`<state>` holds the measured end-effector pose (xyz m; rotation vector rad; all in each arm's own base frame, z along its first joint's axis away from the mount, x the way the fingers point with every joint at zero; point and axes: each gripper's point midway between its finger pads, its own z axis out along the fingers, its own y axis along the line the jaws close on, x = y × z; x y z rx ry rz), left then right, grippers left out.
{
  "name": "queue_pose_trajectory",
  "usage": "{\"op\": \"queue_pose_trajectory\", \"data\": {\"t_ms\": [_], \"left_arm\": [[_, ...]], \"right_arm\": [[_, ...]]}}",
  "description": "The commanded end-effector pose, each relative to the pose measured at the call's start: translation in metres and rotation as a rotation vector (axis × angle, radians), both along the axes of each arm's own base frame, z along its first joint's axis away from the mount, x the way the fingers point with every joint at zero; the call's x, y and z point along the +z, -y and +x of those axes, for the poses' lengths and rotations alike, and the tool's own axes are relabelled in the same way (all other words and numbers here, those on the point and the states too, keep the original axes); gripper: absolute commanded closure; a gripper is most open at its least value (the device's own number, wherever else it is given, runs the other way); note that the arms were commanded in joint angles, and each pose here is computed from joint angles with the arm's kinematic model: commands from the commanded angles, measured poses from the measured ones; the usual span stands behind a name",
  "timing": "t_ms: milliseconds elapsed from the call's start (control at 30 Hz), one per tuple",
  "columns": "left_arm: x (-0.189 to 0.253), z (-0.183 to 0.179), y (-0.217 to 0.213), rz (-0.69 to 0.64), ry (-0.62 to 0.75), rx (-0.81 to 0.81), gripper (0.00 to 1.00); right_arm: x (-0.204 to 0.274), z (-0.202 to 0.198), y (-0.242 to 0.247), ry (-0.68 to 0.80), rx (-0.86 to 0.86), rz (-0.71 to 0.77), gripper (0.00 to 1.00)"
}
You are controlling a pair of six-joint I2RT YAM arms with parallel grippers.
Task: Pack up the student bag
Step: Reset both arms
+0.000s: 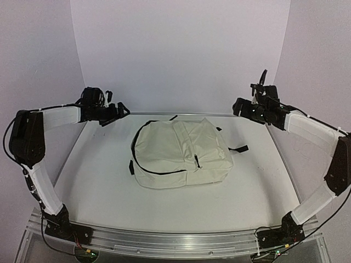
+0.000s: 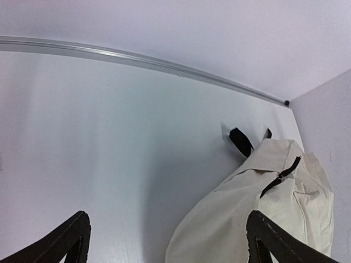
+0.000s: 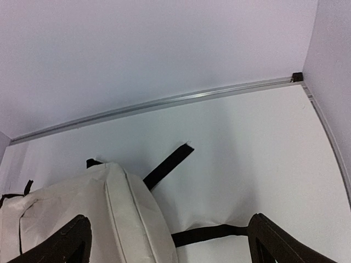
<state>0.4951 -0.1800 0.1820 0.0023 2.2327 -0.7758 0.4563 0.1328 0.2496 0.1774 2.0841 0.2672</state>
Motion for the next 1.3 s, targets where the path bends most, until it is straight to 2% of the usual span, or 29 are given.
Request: {"op": "queue_pose_trajectory", "data": {"t_ms": [0, 100, 167, 233, 267, 367, 500, 633, 833, 1267], "left_arm": [[0.043, -0.013, -0.084, -0.001, 0.079, 0.223, 0.0], [0.04, -0.032, -0.155, -0.029, 0.049, 0.406, 0.0], [0.043, -0.044, -0.181, -0.016, 0.058, 0.483, 0.0], [0.052, -0.057, -0.199, 0.05, 0.11, 0.557, 0.0], [0.053, -0.059, -0.201, 0.06, 0.12, 0.566, 0.0], [0.057, -0.086, -0.229, 0.156, 0.24, 0.712, 0.0], [0.052, -0.112, -0.252, 0.247, 0.339, 0.83, 0.0], [0.029, -0.136, -0.263, 0.332, 0.388, 0.88, 0.0], [-0.002, -0.148, -0.26, 0.346, 0.368, 0.861, 0.0], [-0.016, -0.154, -0.259, 0.392, 0.346, 0.837, 0.0]], "right_arm": [[0.034, -0.009, 0.046, 0.113, -0.096, 0.03, 0.02], [0.044, -0.02, 0.083, 0.174, -0.173, 0.032, 0.02], [0.051, -0.031, 0.098, 0.222, -0.212, 0.018, 0.02], [0.064, -0.045, 0.108, 0.323, -0.242, 0.009, 0.02], [0.062, -0.047, 0.109, 0.321, -0.245, 0.003, 0.02], [0.077, -0.075, 0.123, 0.49, -0.286, -0.019, 0.02], [0.061, -0.101, 0.138, 0.604, -0.35, -0.041, 0.02], [0.034, -0.126, 0.143, 0.71, -0.355, -0.05, 0.02], [-0.006, -0.132, 0.146, 0.648, -0.355, -0.094, 0.02], [-0.012, -0.132, 0.15, 0.631, -0.377, -0.108, 0.02]]}}
